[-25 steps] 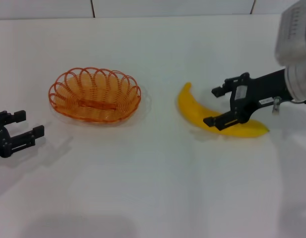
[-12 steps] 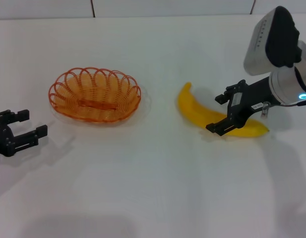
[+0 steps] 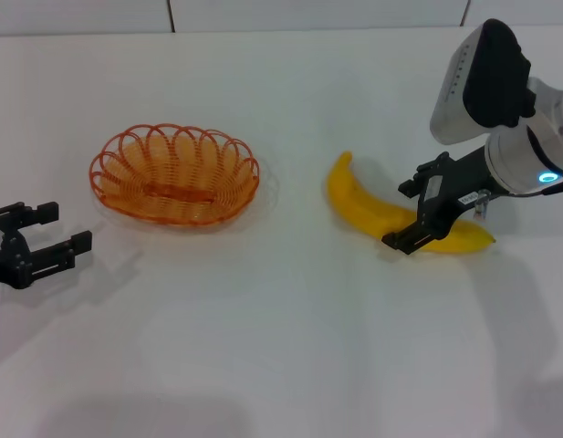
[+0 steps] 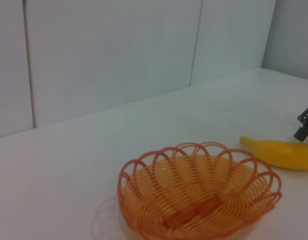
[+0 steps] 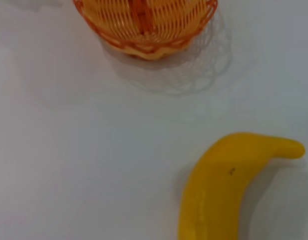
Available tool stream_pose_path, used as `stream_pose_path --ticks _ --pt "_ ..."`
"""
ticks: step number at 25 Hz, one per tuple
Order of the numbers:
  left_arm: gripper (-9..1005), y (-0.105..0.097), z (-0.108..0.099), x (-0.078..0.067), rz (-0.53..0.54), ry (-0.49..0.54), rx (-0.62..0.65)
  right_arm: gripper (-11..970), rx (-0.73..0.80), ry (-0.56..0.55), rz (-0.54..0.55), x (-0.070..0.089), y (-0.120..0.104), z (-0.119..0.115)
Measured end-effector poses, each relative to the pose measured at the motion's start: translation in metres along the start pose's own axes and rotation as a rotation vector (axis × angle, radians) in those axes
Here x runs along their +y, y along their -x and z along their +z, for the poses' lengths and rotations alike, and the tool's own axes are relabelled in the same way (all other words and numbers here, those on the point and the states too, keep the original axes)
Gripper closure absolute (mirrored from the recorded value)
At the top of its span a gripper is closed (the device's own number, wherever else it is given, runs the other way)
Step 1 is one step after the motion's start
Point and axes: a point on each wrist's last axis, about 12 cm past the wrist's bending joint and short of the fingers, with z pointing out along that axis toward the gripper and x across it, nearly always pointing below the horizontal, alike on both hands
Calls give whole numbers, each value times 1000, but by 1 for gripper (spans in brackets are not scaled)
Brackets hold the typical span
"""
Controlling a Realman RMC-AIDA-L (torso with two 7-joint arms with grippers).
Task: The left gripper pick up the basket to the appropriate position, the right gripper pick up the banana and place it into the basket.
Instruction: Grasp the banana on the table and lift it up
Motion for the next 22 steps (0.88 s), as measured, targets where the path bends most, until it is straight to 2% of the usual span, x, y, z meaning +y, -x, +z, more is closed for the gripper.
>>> stream_pose_path --ticks 7,17,22 --pt "295 0 1 0 1 -4 1 119 9 15 1 0 2 2" --pt "294 0 2 0 -2 -8 0 313 20 29 13 -1 5 4" --pt "294 -1 2 0 -3 -7 2 445 15 32 12 -1 6 2"
